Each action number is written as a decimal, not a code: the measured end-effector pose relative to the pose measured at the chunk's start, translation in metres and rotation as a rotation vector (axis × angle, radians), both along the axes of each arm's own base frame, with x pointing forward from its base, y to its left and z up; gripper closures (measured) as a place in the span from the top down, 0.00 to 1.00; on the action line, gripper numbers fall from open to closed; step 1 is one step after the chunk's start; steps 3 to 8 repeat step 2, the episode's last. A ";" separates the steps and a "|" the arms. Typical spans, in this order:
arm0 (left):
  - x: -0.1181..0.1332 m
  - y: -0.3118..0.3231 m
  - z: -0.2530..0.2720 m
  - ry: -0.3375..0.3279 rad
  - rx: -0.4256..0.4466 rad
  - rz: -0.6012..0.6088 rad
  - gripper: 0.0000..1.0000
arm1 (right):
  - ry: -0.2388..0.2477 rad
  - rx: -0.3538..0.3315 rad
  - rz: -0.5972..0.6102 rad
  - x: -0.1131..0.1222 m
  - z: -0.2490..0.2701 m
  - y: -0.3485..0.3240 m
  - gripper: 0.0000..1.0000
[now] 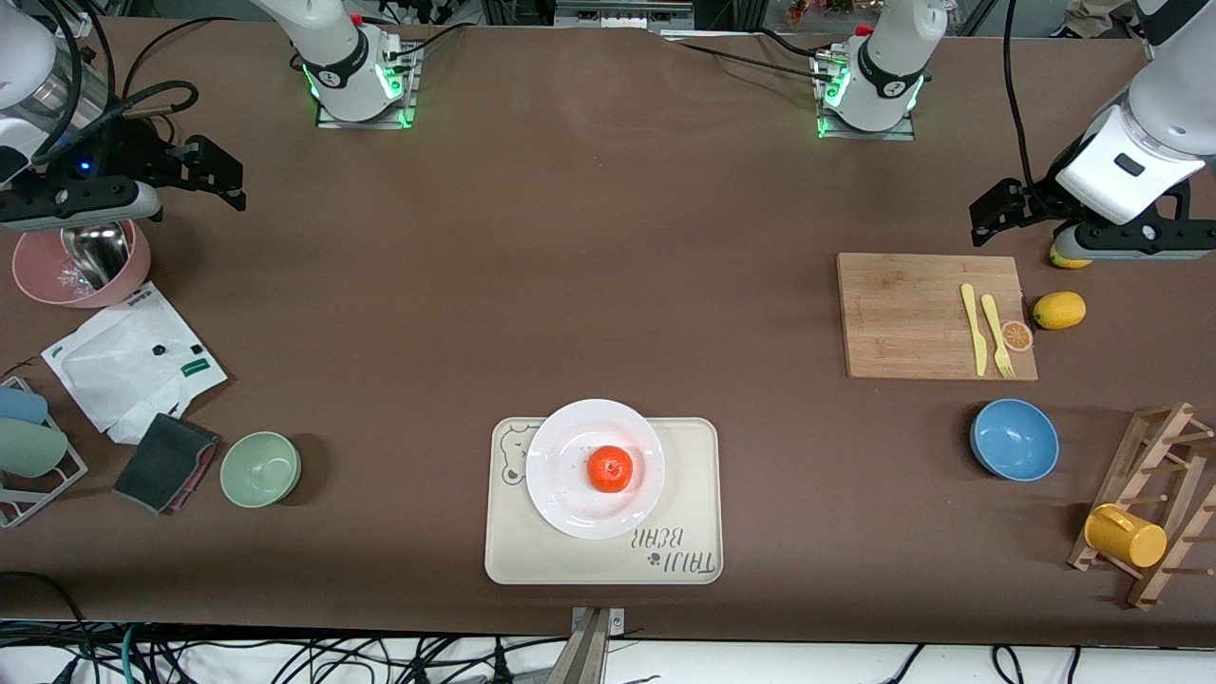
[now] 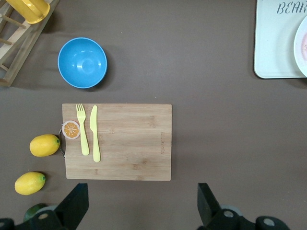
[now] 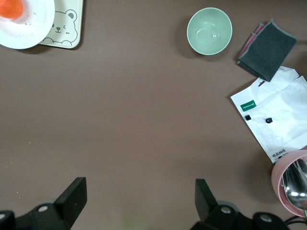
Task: Place orange and plate with both arms
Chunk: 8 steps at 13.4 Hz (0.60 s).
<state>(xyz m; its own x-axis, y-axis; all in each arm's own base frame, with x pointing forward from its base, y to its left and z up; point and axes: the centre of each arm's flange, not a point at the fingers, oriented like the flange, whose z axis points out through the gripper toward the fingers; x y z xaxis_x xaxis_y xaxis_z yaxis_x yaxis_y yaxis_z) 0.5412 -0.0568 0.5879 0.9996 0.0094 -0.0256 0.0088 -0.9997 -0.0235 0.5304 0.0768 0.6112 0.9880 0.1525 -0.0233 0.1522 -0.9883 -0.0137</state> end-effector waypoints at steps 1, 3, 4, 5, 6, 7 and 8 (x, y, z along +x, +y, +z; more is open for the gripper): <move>0.000 0.000 0.000 0.000 0.000 0.000 1.00 | 0.001 -0.001 0.001 0.000 0.000 0.000 1.00; 0.000 0.000 0.000 0.000 0.000 0.000 1.00 | 0.001 -0.002 0.001 0.000 -0.001 0.001 1.00; 0.000 0.000 0.000 0.000 0.000 0.000 1.00 | 0.001 -0.002 0.001 0.000 -0.001 0.001 1.00; 0.000 0.000 0.000 0.000 0.000 0.000 1.00 | 0.001 -0.002 0.001 0.000 -0.001 0.001 1.00; 0.000 0.000 0.000 0.000 0.000 0.000 1.00 | 0.001 -0.002 0.001 0.000 -0.001 0.001 1.00; 0.000 0.000 0.000 0.000 0.000 0.000 1.00 | 0.001 -0.002 0.001 0.000 -0.001 0.001 1.00; 0.000 0.000 0.000 0.000 0.000 0.000 1.00 | 0.001 -0.002 0.001 0.000 -0.001 0.001 1.00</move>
